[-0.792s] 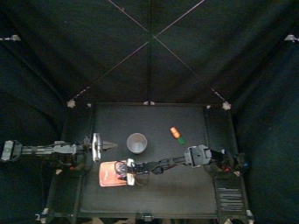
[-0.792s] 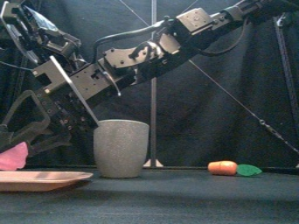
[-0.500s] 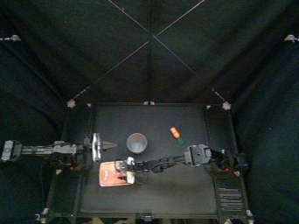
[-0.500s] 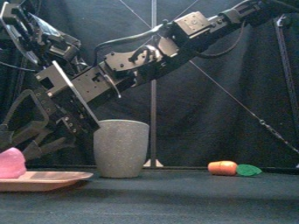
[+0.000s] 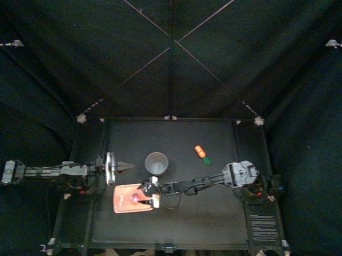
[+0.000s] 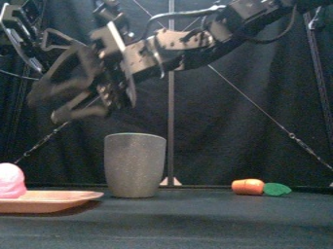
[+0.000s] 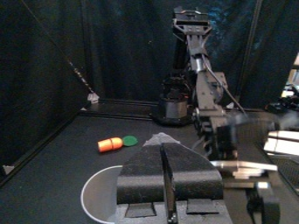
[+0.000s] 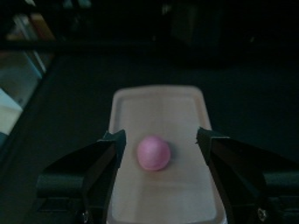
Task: Pick the pink ball then place it on the pink plate
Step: Drop pink ball on the pink plate and return to neutral
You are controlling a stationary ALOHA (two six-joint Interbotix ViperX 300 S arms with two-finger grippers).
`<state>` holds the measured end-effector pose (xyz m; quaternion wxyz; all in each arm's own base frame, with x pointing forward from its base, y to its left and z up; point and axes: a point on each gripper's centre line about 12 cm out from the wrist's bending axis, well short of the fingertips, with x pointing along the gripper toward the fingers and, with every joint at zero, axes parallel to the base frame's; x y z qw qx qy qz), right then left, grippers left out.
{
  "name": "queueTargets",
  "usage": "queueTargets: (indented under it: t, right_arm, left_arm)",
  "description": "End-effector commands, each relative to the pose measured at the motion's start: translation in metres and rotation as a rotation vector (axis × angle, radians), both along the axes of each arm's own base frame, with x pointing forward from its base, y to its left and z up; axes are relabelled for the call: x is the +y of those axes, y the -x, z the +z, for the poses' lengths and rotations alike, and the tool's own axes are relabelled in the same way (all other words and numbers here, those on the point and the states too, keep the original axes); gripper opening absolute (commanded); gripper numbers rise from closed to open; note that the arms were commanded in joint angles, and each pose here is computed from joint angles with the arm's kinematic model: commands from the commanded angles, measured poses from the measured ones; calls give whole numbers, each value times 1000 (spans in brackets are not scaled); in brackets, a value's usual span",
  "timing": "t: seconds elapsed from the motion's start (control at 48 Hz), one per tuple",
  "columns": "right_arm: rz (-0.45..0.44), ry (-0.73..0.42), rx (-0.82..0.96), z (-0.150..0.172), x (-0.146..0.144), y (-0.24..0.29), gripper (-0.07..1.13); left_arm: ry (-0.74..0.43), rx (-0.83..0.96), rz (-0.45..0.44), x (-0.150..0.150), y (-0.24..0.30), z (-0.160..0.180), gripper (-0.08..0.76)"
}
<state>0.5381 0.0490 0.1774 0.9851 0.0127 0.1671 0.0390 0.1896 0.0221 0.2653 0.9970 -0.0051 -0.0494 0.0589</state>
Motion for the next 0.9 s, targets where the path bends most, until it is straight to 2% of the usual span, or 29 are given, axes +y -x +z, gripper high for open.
queueTargets:
  t: [0.021, 0.229, 0.417, 0.896]
  right_arm:
    - [-3, -14, -143, 47, -3, 31, 968]
    - [-60, -77, -209, 53, -13, 91, 968]
    - [-108, -112, -213, 46, -21, 128, 968]
    - [-185, -111, -229, 55, -53, 160, 968]
  left_arm:
    - [-2, -20, -1, 0, -1, 6, 19]
    - [-2, -17, -2, 0, -1, 5, 19]
    - [-3, -17, -1, 0, -1, 5, 17]
    - [3, 11, -3, -1, 1, -6, 17]
